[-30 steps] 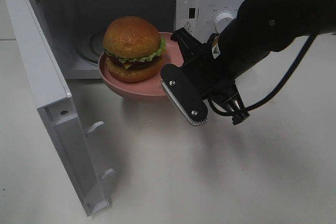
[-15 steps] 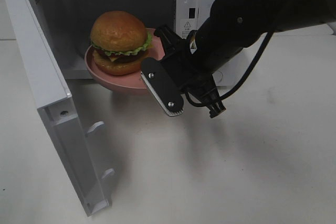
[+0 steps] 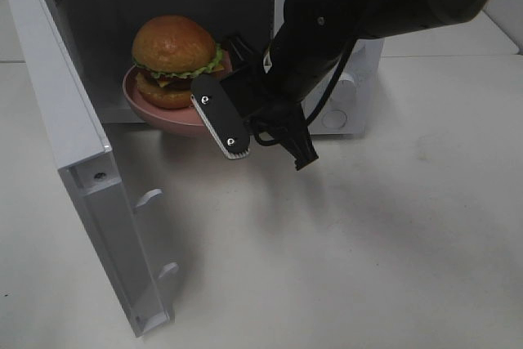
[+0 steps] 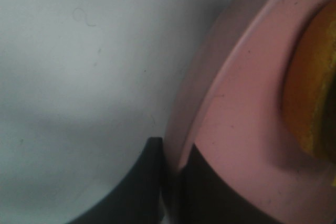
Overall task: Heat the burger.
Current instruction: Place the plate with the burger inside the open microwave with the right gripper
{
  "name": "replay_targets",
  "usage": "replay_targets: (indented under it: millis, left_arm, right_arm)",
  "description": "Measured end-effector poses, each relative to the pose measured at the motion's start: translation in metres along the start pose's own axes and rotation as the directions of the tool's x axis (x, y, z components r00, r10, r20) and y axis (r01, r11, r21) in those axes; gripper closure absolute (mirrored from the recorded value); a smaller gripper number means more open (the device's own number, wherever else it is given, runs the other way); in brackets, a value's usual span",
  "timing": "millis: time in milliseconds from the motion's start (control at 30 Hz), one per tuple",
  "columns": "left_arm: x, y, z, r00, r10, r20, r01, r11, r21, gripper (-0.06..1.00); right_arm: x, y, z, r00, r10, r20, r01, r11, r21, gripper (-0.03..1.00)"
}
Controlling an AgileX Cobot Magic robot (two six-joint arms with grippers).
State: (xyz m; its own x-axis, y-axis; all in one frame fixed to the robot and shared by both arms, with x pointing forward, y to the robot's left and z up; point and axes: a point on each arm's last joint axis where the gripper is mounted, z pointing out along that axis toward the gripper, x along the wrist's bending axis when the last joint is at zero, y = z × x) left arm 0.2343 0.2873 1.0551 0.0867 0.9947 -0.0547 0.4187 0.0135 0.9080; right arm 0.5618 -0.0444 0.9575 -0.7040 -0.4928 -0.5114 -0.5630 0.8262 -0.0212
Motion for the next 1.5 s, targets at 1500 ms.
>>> replay_targets:
  millis: [1500]
  left_arm:
    - [0.000, 0.000, 0.000, 1.000, 0.000, 0.000, 0.000, 1.000, 0.000, -0.05]
  right_arm:
    - [-0.071, -0.003, 0.069, 0.988, 0.147, 0.044, -0.151, 0.983, 0.101, 0.84]
